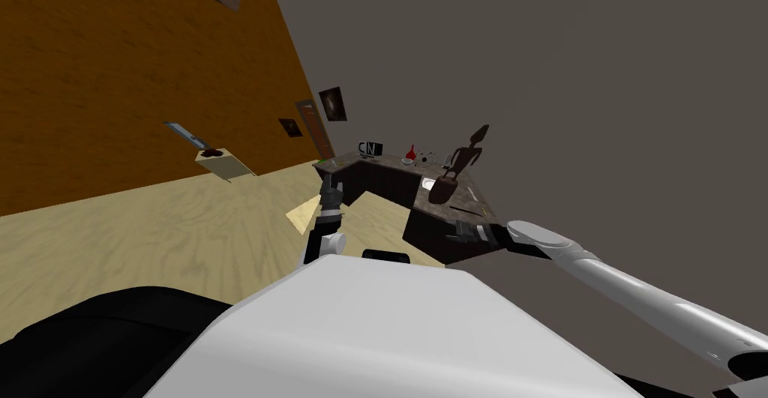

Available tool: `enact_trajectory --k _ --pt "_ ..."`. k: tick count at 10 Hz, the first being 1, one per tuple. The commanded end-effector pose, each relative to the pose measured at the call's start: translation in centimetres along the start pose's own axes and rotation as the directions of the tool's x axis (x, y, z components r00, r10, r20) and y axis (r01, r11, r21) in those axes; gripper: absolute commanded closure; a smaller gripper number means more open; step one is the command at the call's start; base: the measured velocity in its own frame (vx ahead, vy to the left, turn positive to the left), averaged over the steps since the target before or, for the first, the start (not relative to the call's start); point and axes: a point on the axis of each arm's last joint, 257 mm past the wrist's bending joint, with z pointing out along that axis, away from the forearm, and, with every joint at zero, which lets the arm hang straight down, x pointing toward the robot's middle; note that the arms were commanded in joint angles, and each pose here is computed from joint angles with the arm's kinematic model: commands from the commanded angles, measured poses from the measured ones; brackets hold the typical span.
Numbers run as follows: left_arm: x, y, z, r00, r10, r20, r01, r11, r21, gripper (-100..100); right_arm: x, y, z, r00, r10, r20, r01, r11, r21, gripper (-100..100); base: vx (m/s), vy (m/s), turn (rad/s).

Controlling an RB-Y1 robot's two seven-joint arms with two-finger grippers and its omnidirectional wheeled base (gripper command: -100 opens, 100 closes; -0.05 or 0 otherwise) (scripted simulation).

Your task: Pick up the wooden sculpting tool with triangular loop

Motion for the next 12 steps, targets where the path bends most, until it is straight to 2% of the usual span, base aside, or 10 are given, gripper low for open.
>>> enact_trajectory --k 1,2,3,4,5,6,8,9,12 --pt "0.0 0.0 0.0 1.000 0.000 0.000 0.000 1.000 0.000 0 2.1 -1.6 -1.8 0.996 -0.024 -0.085 0.026 0.999 0.020 -100 0.062 -0.003 0.128" --pt "0.0 0.0 0.0 1.000 0.000 0.000 0.000 1.000 0.000 0 2.5 -1.5 -1.9 0.994 -0.035 -0.102 0.037 0.999 0.016 -100 0.051 -0.007 0.068" --pt "0.0 0.0 0.0 1.000 0.000 0.000 0.000 1.000 0.000 0 4.1 -2.7 -3.7 0.985 -0.045 -0.165 0.050 0.998 0.030 -100 0.057 -0.009 0.117" --pt "0.0 0.0 0.0 1.000 0.000 0.000 0.000 1.000 0.000 0 4.5 -2.6 -3.7 0.982 -0.054 -0.181 0.060 0.998 0.026 -100 0.050 -0.010 0.069" --pt "0.0 0.0 0.0 1.000 0.000 0.000 0.000 1.000 0.000 0 5.8 -3.5 -5.3 0.969 -0.066 -0.237 0.075 0.997 0.030 -100 0.057 -0.016 0.116" --pt "0.0 0.0 0.0 1.000 0.000 0.000 0.000 1.000 0.000 0 6.3 -3.6 -5.6 0.965 -0.066 -0.253 0.076 0.997 0.032 -100 0.051 -0.010 0.057" --pt "0.0 0.0 0.0 1.000 0.000 0.000 0.000 1.000 0.000 0 9.4 -4.8 -8.8 0.928 -0.069 -0.367 0.090 0.995 0.040 -100 0.079 -0.023 0.148" --pt "0.0 0.0 0.0 1.000 0.000 0.000 0.000 1.000 0.000 0 9.5 -4.8 -8.9 0.924 -0.073 -0.374 0.094 0.995 0.037 -100 0.077 -0.041 0.048" --pt "0.0 0.0 0.0 1.000 0.000 0.000 0.000 1.000 0.000 0 13.1 -5.4 -12.3 0.867 -0.061 -0.494 0.092 0.995 0.038 -100 0.096 -0.050 0.119"
